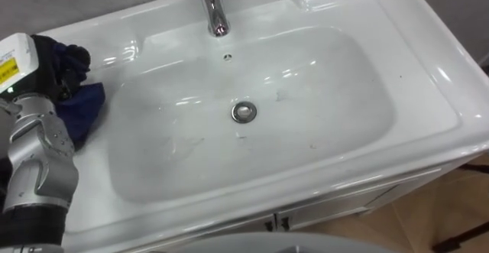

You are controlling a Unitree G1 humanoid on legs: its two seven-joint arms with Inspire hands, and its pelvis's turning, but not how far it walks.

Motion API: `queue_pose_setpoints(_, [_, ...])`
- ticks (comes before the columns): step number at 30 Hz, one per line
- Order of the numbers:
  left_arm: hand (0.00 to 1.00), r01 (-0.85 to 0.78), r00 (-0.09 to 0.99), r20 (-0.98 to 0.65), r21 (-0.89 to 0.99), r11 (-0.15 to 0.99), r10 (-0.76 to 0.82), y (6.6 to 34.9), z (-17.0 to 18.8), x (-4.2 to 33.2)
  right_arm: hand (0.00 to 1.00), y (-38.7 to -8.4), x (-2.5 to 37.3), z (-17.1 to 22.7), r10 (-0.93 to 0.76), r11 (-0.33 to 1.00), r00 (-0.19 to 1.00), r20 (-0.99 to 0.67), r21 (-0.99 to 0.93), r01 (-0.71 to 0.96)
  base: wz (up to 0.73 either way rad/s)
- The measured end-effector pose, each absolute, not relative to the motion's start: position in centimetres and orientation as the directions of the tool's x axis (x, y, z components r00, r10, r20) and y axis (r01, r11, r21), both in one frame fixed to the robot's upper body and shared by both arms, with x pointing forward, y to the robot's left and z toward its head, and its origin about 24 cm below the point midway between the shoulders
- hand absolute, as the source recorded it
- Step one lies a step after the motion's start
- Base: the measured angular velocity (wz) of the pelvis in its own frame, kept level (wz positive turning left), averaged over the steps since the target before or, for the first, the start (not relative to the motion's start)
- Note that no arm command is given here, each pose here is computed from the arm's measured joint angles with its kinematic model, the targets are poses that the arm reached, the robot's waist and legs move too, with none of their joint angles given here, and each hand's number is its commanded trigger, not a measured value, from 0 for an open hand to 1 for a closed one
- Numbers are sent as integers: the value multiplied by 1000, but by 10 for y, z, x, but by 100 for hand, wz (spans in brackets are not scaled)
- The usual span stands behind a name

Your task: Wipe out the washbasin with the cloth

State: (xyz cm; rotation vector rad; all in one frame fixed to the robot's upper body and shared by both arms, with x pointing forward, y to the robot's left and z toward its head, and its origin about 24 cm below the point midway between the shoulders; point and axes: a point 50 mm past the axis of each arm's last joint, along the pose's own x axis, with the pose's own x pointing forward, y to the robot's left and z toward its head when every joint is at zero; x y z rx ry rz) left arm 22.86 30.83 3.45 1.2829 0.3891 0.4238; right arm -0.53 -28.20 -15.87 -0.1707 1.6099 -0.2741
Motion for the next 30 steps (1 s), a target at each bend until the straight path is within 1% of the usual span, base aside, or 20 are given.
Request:
queue_pose_setpoints(1, [3, -86, 860, -43, 970, 228, 508, 308, 35, 229, 0, -282, -5, -159, -276, 959, -59, -959, -279, 57, 0])
queue_pose_setpoints(2, [0, -86, 860, -43, 970, 228, 508, 308, 35, 229, 0, -282, -5, -159, -276, 959, -59, -959, -279, 57, 0])
queue_pose_setpoints(21, [0, -106, 865, -21, 969, 223, 502, 307, 39, 233, 0, -282, -4, -159, -278, 958, -55, -959, -281, 59, 0])
queue_pose_setpoints(30, [0, -145, 870, 80, 985, 97, 487, 305, 49, 235, 0, -284, -1, -158, -311, 948, -50, -949, -314, 56, 0])
